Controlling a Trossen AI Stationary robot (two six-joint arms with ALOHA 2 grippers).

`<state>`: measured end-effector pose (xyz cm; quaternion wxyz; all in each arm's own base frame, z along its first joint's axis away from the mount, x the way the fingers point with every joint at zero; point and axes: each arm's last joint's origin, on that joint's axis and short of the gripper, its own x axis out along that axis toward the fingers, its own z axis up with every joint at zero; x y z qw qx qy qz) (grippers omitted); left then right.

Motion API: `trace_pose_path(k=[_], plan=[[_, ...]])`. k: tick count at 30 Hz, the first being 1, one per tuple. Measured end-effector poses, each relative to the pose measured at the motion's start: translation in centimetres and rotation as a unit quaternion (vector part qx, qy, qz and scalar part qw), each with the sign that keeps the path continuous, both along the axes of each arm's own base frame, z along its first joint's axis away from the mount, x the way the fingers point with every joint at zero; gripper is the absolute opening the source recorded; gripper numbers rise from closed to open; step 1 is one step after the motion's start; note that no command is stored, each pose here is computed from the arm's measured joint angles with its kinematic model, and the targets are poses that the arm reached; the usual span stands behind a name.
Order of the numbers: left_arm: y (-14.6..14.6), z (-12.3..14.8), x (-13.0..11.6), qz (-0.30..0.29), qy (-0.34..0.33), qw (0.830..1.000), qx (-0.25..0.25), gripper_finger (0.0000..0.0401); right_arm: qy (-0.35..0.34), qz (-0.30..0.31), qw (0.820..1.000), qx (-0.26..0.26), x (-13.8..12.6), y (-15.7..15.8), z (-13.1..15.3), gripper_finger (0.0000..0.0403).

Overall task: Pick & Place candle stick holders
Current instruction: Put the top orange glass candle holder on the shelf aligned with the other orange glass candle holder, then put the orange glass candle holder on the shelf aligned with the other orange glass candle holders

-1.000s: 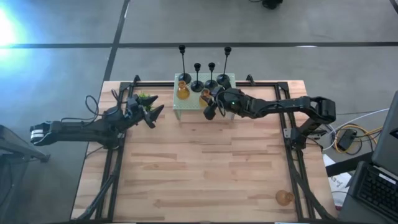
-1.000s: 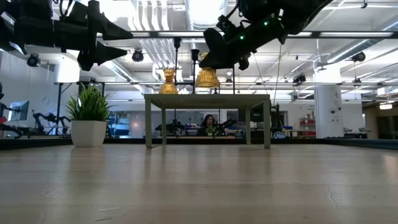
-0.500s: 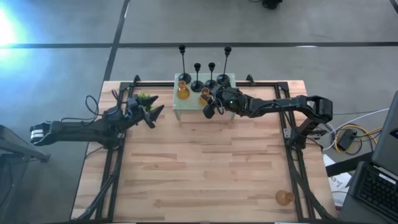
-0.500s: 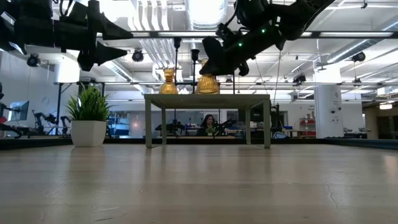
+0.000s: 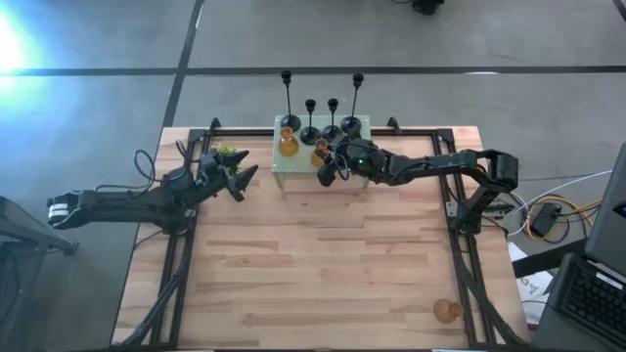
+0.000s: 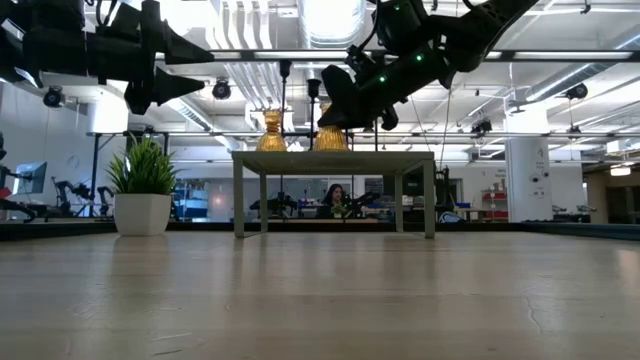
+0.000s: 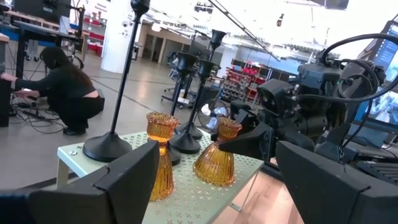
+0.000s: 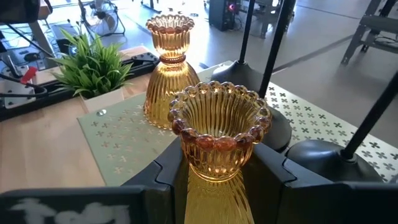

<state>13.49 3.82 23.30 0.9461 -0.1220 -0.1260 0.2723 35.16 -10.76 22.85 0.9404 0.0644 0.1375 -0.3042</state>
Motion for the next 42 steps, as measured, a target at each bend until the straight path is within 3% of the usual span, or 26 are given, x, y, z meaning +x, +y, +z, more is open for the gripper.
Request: trace_pose_path(k=[17, 25, 42], plan=[[0.00, 0.00, 0.00, 0.000, 0.000, 1.000, 0.000, 0.0326, 0.003, -0.004, 1.000, 0.005, -0.12, -0.08, -0.02, 0.0110], [0.00, 0.00, 0.00, 0.000, 0.000, 1.000, 0.000, 0.0326, 0.017, 0.001, 1.000, -0.003, -0.16, -0.04, -0.17, 0.0198], [0.00, 0.00, 0.00, 0.000, 0.000, 1.000, 0.000, 0.0326, 0.023, 0.007, 1.000, -0.018, -0.13, -0.04, -0.11, 0.0316]])
